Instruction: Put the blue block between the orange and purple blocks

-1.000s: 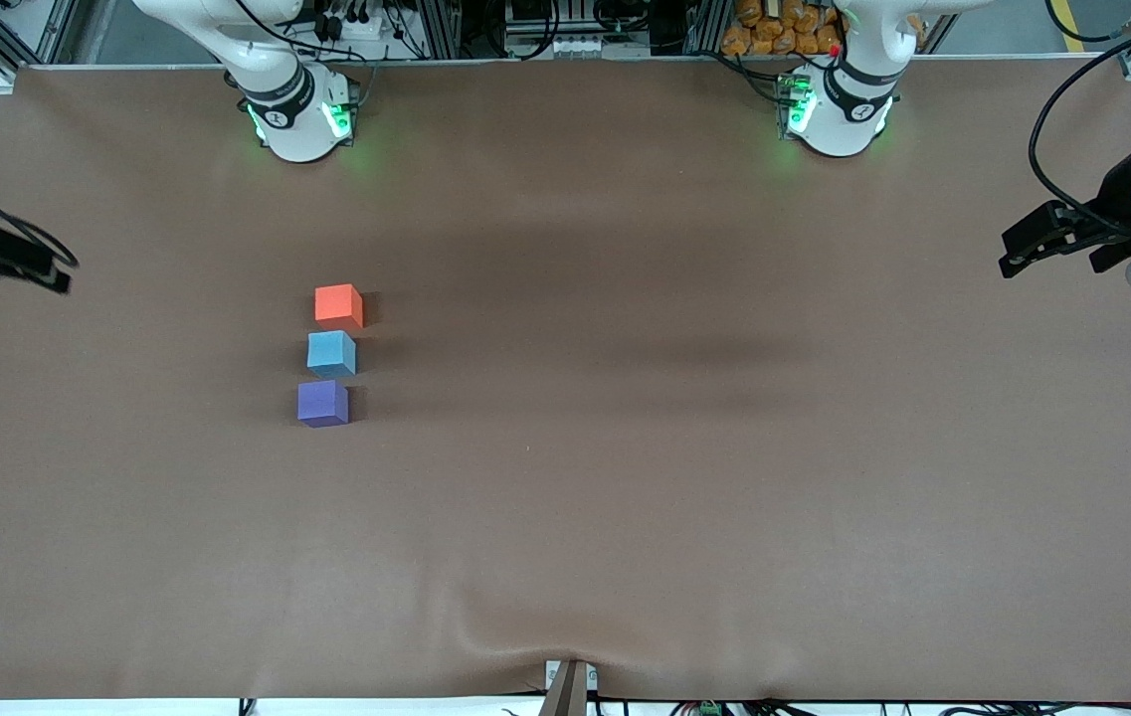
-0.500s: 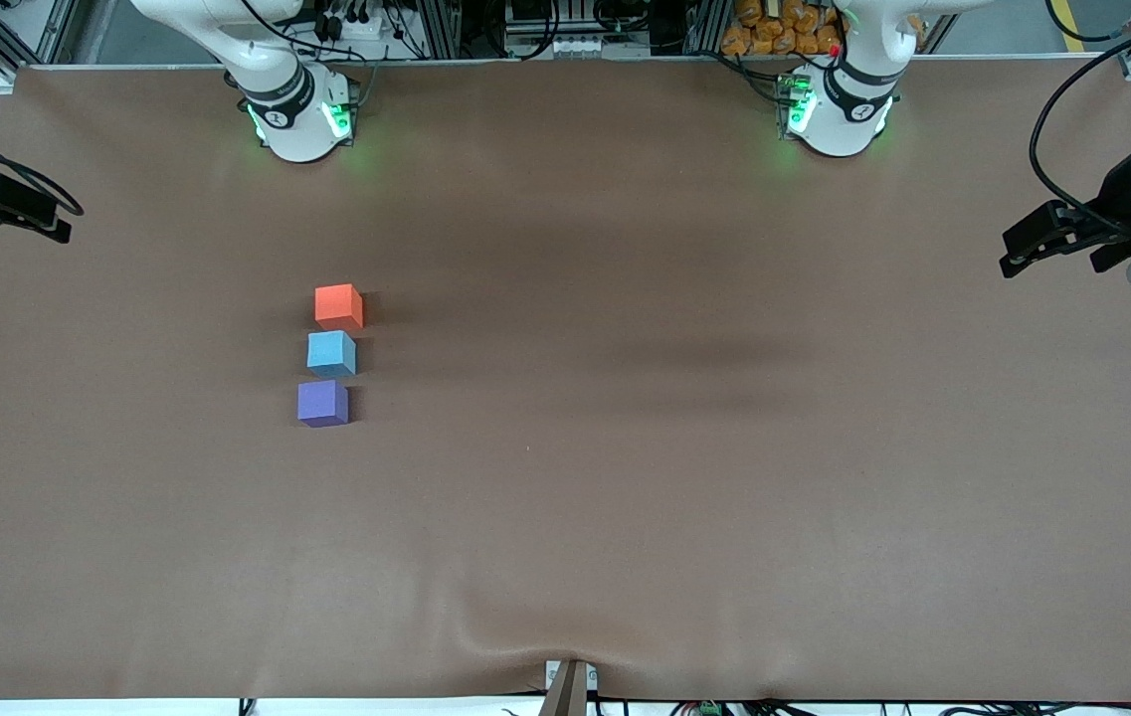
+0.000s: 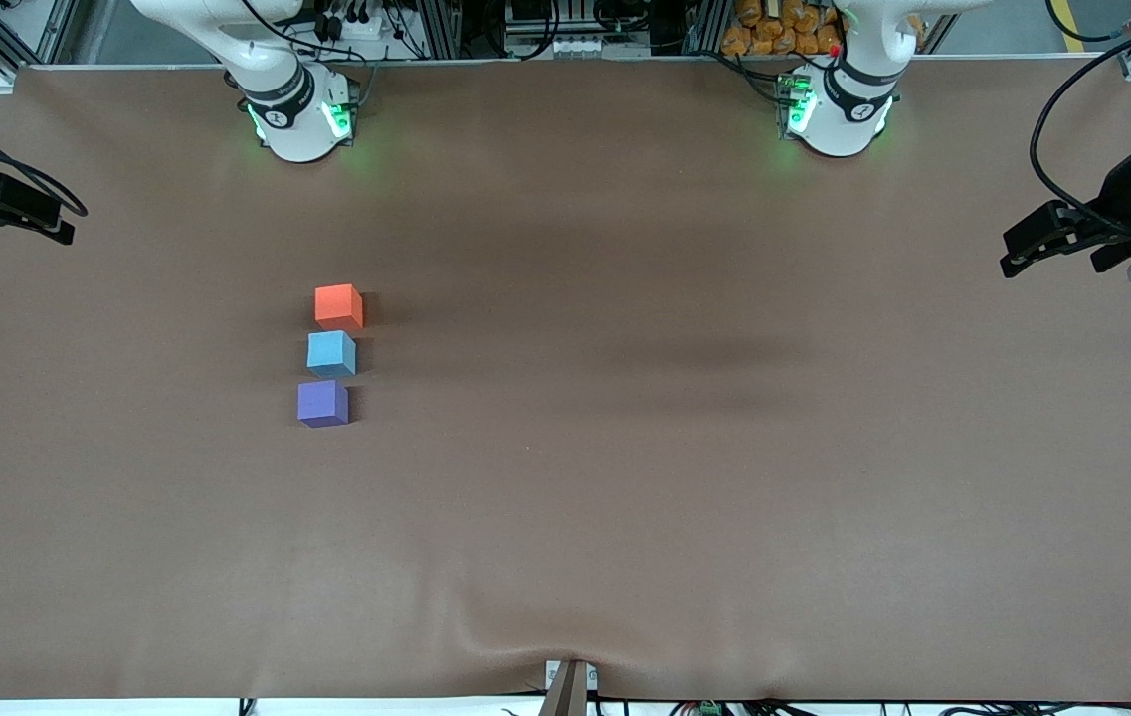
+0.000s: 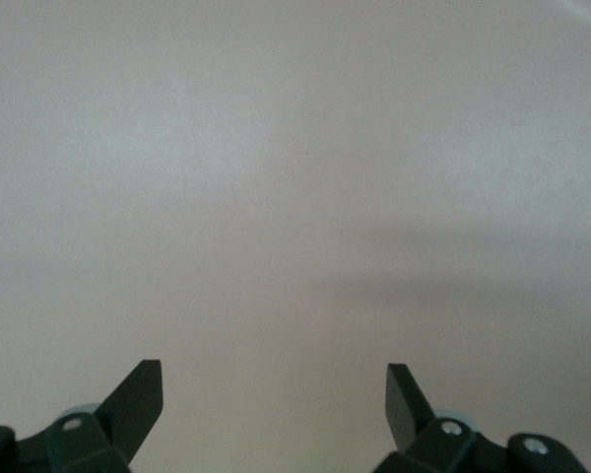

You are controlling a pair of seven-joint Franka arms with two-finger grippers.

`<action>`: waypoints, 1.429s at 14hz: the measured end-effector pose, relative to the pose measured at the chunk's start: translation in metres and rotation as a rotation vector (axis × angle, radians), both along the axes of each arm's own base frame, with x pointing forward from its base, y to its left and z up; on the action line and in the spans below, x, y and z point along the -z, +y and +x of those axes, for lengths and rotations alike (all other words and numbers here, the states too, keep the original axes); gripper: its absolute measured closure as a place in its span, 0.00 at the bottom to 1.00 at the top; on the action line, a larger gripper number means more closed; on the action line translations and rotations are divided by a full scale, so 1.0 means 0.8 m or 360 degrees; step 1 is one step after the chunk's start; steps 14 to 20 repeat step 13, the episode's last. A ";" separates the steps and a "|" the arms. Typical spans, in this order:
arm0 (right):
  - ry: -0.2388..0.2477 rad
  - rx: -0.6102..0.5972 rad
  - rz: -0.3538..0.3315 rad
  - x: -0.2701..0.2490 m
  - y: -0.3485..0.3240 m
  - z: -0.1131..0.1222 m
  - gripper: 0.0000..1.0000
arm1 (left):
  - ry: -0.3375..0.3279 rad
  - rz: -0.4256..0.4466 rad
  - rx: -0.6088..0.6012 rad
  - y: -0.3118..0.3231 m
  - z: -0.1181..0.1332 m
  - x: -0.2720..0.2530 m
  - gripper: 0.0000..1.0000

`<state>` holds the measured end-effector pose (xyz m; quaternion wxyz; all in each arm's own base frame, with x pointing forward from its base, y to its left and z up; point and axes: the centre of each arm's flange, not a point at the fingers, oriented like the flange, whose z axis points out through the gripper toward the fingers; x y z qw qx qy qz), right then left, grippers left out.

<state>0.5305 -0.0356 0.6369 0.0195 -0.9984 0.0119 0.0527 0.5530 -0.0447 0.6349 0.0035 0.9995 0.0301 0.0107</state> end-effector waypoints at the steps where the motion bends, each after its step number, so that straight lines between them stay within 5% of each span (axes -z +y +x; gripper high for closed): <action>1: 0.0000 -0.0001 0.0000 0.000 0.000 0.000 0.00 | 0.0000 0.0000 0.0000 0.000 0.000 0.000 0.00; 8: -0.0010 -0.0010 -0.0001 -0.001 0.004 0.001 0.00 | 0.0061 0.0008 0.0139 0.005 -0.017 -0.010 0.00; 12: -0.0151 -0.0003 -0.0010 -0.009 0.003 0.014 0.00 | 0.0054 0.0014 0.0167 0.011 -0.036 -0.038 0.00; 20: -0.0157 0.0000 -0.0011 -0.009 0.002 0.014 0.00 | 0.0054 0.0015 0.0167 0.011 -0.039 -0.043 0.00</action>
